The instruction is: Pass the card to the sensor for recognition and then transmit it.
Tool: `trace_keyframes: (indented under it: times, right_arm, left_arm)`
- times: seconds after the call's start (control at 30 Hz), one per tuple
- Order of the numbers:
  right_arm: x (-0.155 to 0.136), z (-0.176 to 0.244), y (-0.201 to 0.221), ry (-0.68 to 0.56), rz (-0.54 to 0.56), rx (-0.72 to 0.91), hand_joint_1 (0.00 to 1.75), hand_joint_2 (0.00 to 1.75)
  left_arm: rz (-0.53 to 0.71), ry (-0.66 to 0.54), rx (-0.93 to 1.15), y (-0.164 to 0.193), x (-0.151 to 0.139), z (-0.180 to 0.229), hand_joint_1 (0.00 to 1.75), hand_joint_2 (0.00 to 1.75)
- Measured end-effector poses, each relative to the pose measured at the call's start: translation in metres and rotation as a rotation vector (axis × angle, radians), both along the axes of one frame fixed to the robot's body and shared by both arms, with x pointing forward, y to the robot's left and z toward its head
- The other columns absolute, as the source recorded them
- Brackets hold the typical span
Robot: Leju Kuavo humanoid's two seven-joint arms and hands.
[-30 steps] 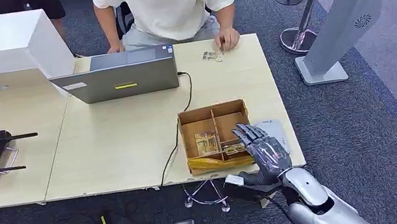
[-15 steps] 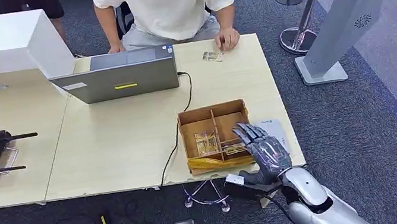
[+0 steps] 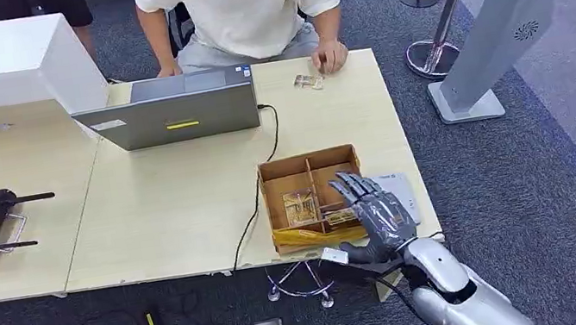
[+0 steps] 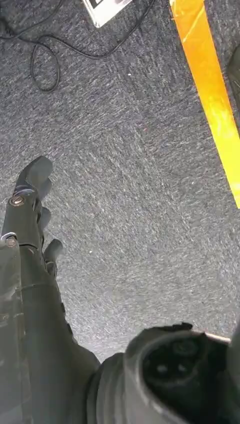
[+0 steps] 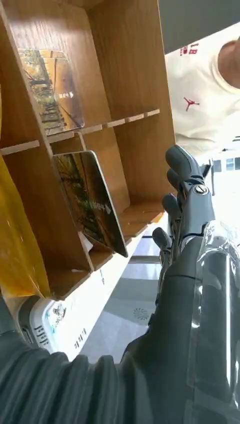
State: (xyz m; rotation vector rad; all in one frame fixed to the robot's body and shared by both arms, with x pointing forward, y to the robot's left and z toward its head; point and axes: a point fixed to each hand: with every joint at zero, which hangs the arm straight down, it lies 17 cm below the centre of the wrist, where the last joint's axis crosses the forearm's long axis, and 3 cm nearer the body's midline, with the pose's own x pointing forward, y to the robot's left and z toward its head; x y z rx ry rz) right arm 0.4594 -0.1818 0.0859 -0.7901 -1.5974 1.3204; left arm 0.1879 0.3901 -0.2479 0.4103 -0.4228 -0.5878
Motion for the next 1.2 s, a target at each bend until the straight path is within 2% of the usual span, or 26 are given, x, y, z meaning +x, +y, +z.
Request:
trace_keyframes:
  times: [0.07,0.1,0.13,0.23,1.2]
  right_arm:
    - [-0.0003,0.0002,0.0015,0.001,0.004,0.003,0.00,1.75]
    - [-0.0005,0.0003,0.0020,0.001,0.005,0.005,0.31,1.75]
    - [-0.0006,0.0001,0.0021,0.002,0.006,0.007,1.48,1.75]
    - [-0.0008,-0.0002,0.0025,0.005,0.009,0.009,1.73,1.75]
    - [0.0008,-0.0033,0.0080,0.029,0.005,0.047,1.75,1.75]
  left_arm:
    - [0.001,0.000,-0.001,0.0000,0.0000,0.0000,0.00,0.00]
    - [0.002,0.000,-0.001,0.0000,0.0000,0.0000,0.00,0.00]
    - [0.002,0.000,-0.001,0.0000,0.0000,0.0000,0.00,0.00]
    - [0.003,0.000,-0.001,0.0001,0.0000,0.0000,0.00,0.00]
    - [0.017,0.008,0.000,-0.0016,-0.0022,-0.0011,0.00,0.00]
